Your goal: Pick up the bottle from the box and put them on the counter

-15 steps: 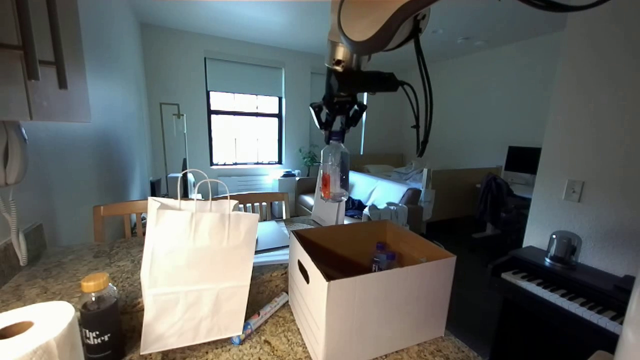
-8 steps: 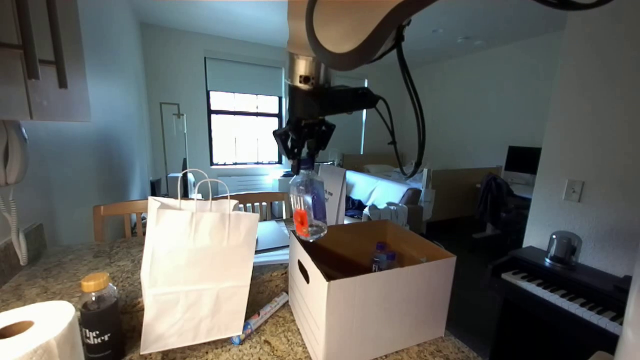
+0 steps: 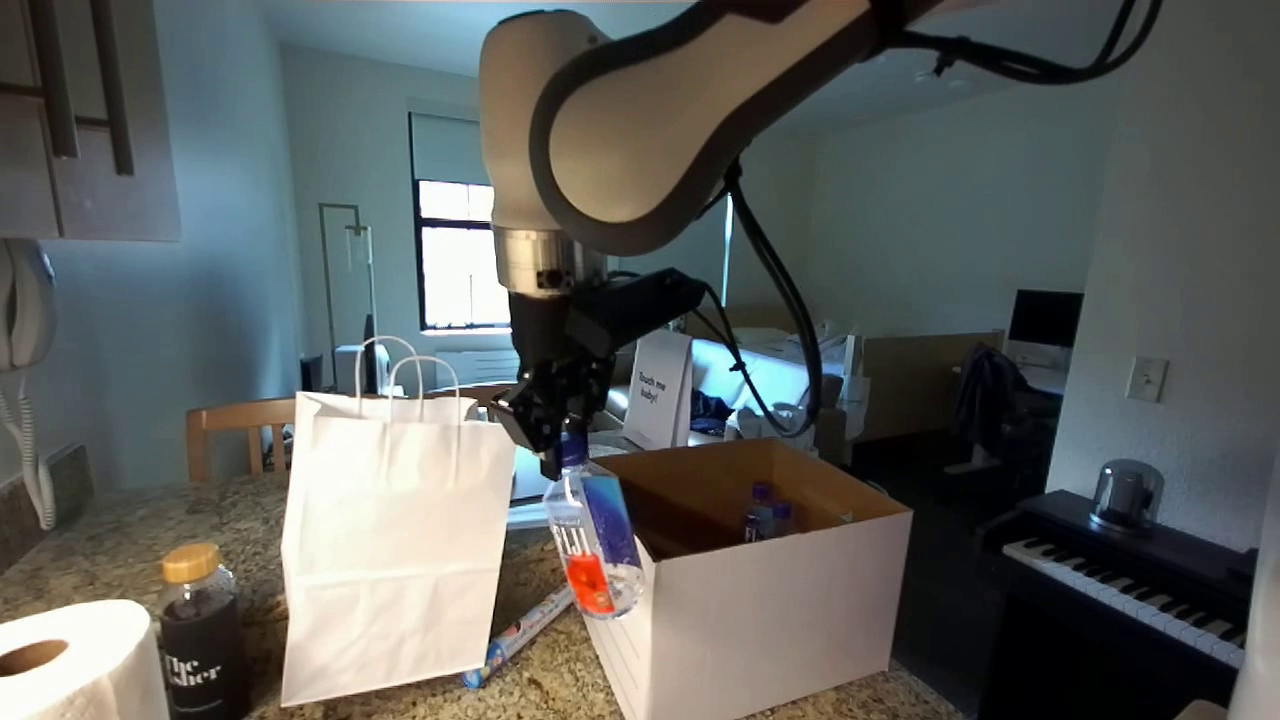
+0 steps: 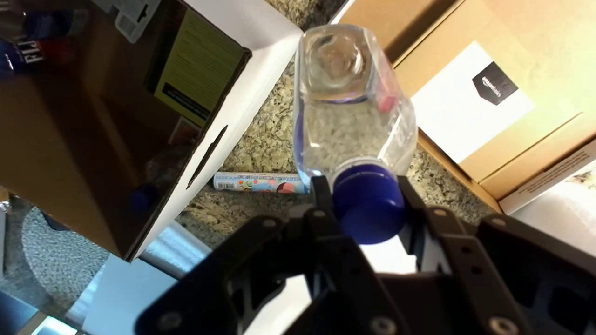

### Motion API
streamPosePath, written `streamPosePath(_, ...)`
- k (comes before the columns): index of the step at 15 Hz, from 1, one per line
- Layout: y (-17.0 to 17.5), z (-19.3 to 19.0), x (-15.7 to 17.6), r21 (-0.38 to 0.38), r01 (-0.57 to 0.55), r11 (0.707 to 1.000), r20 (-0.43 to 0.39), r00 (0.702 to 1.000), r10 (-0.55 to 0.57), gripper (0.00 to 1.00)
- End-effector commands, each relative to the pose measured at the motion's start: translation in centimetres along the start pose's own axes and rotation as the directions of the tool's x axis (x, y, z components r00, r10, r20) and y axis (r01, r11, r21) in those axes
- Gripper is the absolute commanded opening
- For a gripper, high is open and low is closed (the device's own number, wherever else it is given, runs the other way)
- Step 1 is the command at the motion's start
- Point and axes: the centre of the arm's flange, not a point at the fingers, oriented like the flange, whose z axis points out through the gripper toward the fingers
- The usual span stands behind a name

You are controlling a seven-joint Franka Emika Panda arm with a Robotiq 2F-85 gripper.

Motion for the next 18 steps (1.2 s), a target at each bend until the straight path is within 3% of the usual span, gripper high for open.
streamPosePath(1, 0.1, 0.1, 0.1, 0.001, 0.002, 1.0, 0.001, 1.0, -0.002, 0.35)
streamPosePath(2, 0.2, 0.0, 0.2, 0.001, 0.003, 1.0, -0.001, 1.0, -0.003, 0.14)
streamPosePath(5, -1.6, 2.5, 1.1, 0.074, 0.004, 0.997, -0.013, 1.0, -0.003, 0.14)
streamPosePath(9, -8.7, 7.8, 2.6, 0.144, 0.119, 0.982, 0.017, 0.992, -0.123, 0.14)
streamPosePath(13, -15.7, 13.0, 2.2, 0.166, 0.187, 0.968, 0.114, 0.972, -0.207, 0.14)
streamPosePath(16, -18.4, 14.9, 2.3, 0.189, 0.162, 0.969, 0.069, 0.982, -0.177, 0.14)
streamPosePath(18, -18.8, 14.6, 2.9, 0.223, 0.108, 0.969, -0.038, 0.994, -0.103, 0.14)
